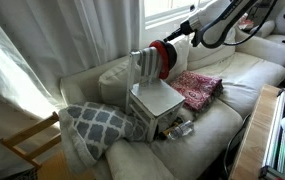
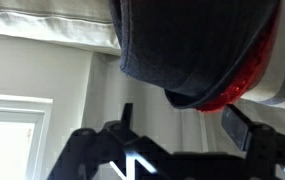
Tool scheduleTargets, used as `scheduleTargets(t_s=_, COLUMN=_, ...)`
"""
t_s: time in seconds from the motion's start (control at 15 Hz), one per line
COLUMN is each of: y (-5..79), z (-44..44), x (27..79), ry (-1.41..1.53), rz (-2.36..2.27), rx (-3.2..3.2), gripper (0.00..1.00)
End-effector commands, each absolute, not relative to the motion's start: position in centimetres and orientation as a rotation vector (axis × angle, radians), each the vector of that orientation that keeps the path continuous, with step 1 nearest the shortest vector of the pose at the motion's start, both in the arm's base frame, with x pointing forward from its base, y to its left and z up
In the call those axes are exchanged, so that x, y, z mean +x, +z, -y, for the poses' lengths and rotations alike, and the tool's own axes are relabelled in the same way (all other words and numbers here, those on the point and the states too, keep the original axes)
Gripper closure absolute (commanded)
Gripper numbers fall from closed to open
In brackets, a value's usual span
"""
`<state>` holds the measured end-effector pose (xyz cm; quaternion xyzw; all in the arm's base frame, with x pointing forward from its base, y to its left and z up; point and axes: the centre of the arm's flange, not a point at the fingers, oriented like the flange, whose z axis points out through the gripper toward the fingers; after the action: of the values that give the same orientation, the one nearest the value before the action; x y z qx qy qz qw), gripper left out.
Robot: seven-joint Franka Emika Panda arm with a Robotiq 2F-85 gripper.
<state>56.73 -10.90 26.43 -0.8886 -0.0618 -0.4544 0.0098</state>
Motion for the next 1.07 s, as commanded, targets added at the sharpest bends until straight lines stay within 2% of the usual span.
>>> scheduleTargets(t_s=0.0, y=25.86, z=10.21, x=57.53, ry=-1.351, rz=0.129, rx=-2.828, gripper=0.26)
scheduleTargets(t_s=0.07, y=25.74, z=10.15, x=57.63, ry=-1.340, rz=0.115, rx=-2.831, gripper=0.31)
scheduleTargets(t_s=0.13, y=25.66, z=10.08, x=57.71, ry=-1.332, rz=0.105, rx=-2.836, gripper=0.31)
scheduleTargets(t_s=0.2, y=25.62, z=10.00, x=57.78, ry=-1.326, rz=0.095, rx=-2.837, gripper=0.38)
scheduleTargets(t_s=0.33, y=25.57, z=9.90, x=57.90, ry=-1.318, rz=0.079, rx=-2.839, gripper=0.37)
scheduleTargets(t_s=0.67, y=25.34, z=9.75, x=58.01, ry=-1.291, rz=0.054, rx=-2.847, gripper=0.50)
scheduleTargets(t_s=0.87, y=25.42, z=9.67, x=57.95, ry=-1.276, rz=0.049, rx=-2.844, gripper=0.46)
scheduleTargets(t_s=1.0, y=25.50, z=9.66, x=57.94, ry=-1.259, rz=0.046, rx=-2.836, gripper=0.23)
